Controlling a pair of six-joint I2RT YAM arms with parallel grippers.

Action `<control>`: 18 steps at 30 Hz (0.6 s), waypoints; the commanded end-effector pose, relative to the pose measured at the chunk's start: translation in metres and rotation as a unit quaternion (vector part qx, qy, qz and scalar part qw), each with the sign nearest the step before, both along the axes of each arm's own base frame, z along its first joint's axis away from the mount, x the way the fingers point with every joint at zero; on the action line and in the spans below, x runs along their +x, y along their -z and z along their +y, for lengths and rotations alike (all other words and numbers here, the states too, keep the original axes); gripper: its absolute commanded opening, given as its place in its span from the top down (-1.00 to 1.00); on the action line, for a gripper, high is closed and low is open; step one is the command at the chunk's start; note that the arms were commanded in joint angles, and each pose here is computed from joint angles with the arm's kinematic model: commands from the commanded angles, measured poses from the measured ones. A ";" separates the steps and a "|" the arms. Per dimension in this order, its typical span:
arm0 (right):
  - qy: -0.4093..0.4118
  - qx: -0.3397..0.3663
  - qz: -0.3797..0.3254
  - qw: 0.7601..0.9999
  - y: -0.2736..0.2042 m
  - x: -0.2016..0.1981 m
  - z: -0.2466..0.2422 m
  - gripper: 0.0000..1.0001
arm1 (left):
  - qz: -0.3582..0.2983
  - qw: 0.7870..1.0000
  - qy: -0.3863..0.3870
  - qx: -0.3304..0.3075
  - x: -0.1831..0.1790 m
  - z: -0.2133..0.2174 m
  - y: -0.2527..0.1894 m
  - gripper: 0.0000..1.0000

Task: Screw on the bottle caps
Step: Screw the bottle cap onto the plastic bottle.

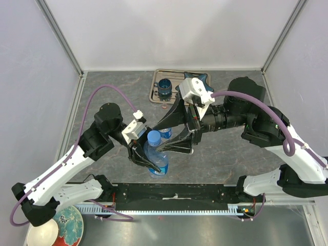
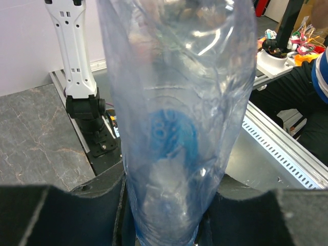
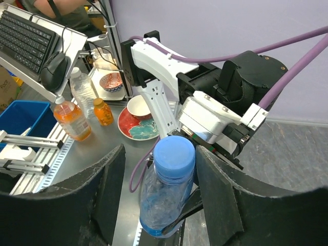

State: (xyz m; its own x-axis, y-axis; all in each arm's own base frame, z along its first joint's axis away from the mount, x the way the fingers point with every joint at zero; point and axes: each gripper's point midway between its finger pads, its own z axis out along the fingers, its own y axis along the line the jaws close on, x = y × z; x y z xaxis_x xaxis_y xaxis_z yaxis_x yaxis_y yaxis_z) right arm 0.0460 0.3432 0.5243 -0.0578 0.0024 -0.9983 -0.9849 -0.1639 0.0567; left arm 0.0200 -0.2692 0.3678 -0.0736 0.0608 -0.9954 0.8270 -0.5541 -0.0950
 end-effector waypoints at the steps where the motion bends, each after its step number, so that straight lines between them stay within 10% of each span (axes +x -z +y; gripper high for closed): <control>1: -0.018 0.028 -0.006 0.999 -0.017 -0.006 -0.002 -0.27 | -0.006 1.000 0.001 -0.010 -0.004 0.005 -0.009 0.97; 18: -0.010 0.022 0.001 1.000 -0.013 0.003 0.007 -0.19 | -0.006 1.000 -0.017 -0.008 0.000 0.003 -0.008 0.96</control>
State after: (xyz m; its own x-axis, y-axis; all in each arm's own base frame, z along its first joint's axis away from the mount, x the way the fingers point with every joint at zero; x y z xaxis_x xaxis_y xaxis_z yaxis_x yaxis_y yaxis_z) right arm 0.0502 0.3519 0.5222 -0.0757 -0.0001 -0.9971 -0.9822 -0.1722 0.0746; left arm 0.0208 -0.2690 0.3693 -0.0691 0.0547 -0.9961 0.8381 -0.5384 -0.0877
